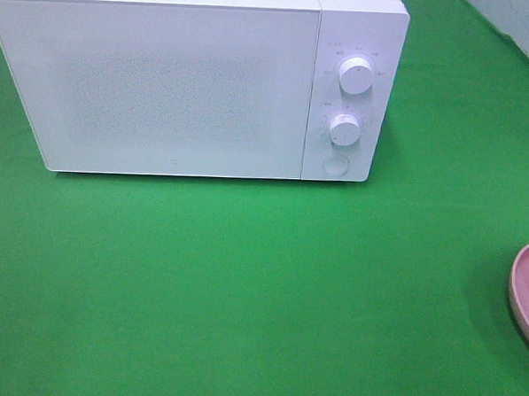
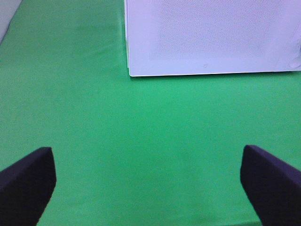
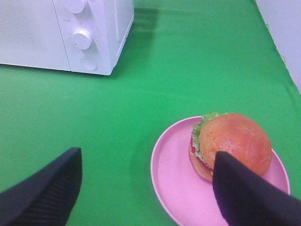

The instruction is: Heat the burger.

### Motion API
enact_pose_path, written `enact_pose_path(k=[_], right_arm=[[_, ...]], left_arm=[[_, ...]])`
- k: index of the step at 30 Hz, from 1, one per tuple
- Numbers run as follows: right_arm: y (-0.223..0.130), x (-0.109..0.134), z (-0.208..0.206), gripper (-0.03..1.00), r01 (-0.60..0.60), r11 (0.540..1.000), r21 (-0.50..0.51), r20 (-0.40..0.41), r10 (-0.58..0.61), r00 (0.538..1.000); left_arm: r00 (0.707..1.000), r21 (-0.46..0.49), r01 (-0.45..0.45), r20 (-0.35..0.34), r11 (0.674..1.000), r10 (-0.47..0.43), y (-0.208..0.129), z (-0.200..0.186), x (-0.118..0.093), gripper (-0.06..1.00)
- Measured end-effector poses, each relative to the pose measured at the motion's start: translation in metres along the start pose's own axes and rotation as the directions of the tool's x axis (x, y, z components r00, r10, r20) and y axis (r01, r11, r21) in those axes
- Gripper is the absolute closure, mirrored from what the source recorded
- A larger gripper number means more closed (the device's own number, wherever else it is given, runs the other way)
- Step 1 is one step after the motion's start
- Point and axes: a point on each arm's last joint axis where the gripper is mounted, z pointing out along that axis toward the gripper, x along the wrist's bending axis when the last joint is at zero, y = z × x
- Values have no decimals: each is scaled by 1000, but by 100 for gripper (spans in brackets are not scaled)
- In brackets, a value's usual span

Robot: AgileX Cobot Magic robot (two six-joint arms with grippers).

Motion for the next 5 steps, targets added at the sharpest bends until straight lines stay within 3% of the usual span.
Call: enact_pose_path(k=[5], right_arm=[[0, 0, 0, 22, 0, 1000, 0, 0, 0, 1000]], left_arm=[[1000, 0, 0, 0, 1000, 0, 0, 0, 0, -5]])
